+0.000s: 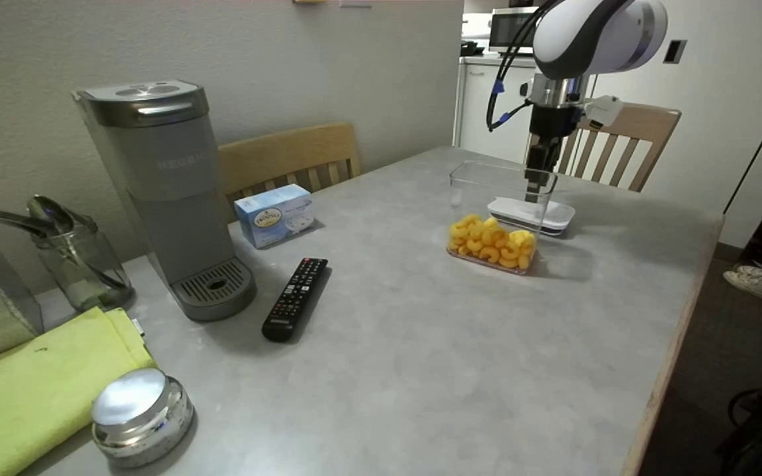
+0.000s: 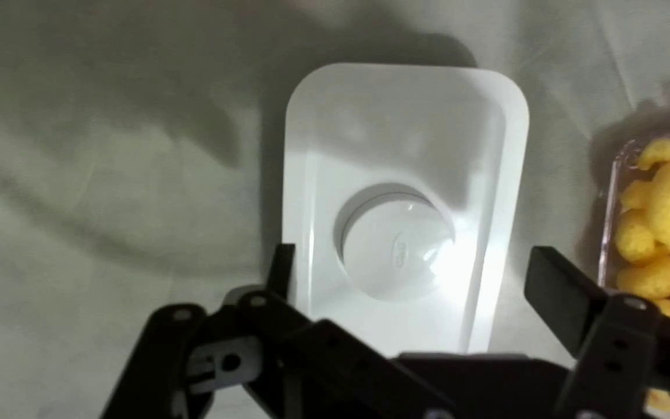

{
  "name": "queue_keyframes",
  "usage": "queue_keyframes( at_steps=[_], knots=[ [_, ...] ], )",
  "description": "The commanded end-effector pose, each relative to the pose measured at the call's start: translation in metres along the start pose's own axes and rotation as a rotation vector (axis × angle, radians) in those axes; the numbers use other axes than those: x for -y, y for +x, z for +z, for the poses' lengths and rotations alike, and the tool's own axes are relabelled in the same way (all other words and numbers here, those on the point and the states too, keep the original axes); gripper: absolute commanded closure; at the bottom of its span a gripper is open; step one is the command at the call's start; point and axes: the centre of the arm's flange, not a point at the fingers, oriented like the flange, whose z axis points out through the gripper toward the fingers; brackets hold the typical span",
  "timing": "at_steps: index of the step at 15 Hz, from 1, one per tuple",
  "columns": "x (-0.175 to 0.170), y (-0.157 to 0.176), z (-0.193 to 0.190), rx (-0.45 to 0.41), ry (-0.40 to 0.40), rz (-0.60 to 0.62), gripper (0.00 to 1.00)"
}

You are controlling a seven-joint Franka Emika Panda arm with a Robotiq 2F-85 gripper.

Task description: Use the lid to close the container

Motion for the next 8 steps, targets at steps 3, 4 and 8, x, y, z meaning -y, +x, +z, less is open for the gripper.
queue_keyframes(
  at_steps=[3, 4, 8],
  knots=[
    [-0.002, 0.008, 0.019, 0.018, 0.001, -0.052, 0.0],
    [-0.003, 0.009, 0.021, 0.021, 0.0, -0.053, 0.0],
    [-0.005, 0.01, 0.028, 0.023, 0.0, -0.054, 0.0]
  ],
)
